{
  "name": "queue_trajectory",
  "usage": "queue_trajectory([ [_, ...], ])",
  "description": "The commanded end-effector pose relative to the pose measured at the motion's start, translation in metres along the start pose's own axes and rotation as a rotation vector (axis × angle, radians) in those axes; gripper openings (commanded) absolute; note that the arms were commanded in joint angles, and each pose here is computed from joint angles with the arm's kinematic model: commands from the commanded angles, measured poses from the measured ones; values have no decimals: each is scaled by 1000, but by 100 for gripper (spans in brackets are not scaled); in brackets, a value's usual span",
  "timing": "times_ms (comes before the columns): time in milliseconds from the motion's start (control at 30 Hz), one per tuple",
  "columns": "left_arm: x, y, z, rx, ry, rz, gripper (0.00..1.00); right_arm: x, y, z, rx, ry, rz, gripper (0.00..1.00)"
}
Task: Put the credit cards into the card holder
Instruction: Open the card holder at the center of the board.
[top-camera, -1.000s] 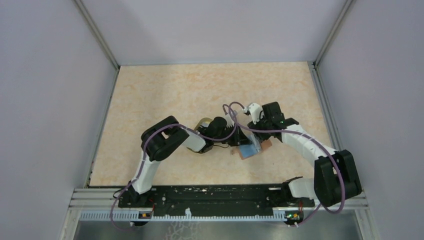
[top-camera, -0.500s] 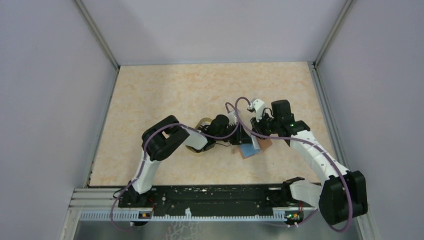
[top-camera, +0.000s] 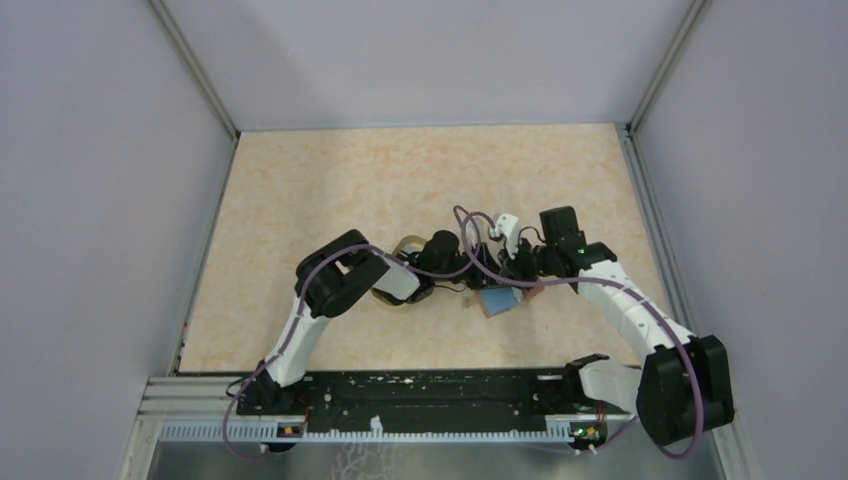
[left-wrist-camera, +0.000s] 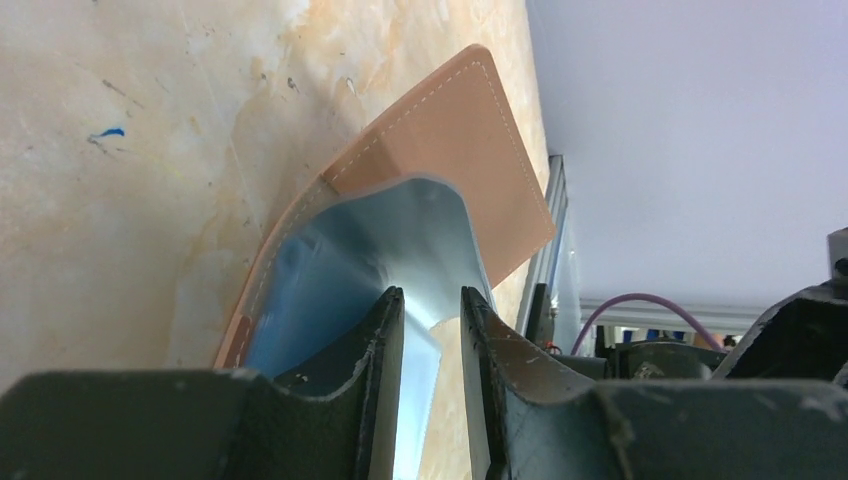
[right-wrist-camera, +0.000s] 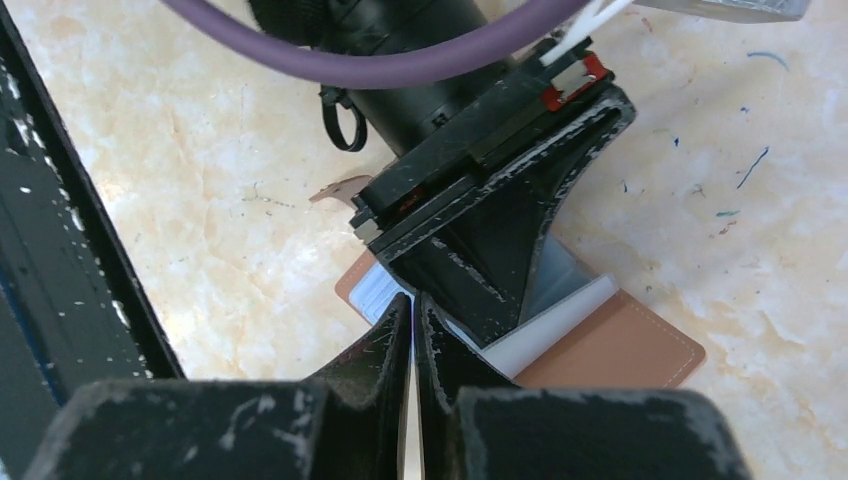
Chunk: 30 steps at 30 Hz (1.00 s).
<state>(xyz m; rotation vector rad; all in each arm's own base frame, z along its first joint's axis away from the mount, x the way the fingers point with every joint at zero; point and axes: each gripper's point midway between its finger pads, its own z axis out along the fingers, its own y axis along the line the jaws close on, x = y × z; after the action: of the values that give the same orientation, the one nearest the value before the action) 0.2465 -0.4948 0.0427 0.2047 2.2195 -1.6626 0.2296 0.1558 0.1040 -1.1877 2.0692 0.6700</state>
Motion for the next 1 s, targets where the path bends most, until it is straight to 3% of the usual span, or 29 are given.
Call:
queue_trajectory([
  [0, -12, -16, 7, 97, -27, -60, 34, -4, 5, -1, -8, -68, -207, 3],
  [167, -18, -20, 9, 126, -57, -107, 34, 13, -3, -5, 36, -15, -401, 5],
  [300, -21, -20, 11, 126, -71, -124, 34, 19, -19, -7, 118, 36, -419, 6],
  [967, -37, -24, -1, 59, -121, -64, 34, 45, -75, -20, 372, 183, -206, 3],
])
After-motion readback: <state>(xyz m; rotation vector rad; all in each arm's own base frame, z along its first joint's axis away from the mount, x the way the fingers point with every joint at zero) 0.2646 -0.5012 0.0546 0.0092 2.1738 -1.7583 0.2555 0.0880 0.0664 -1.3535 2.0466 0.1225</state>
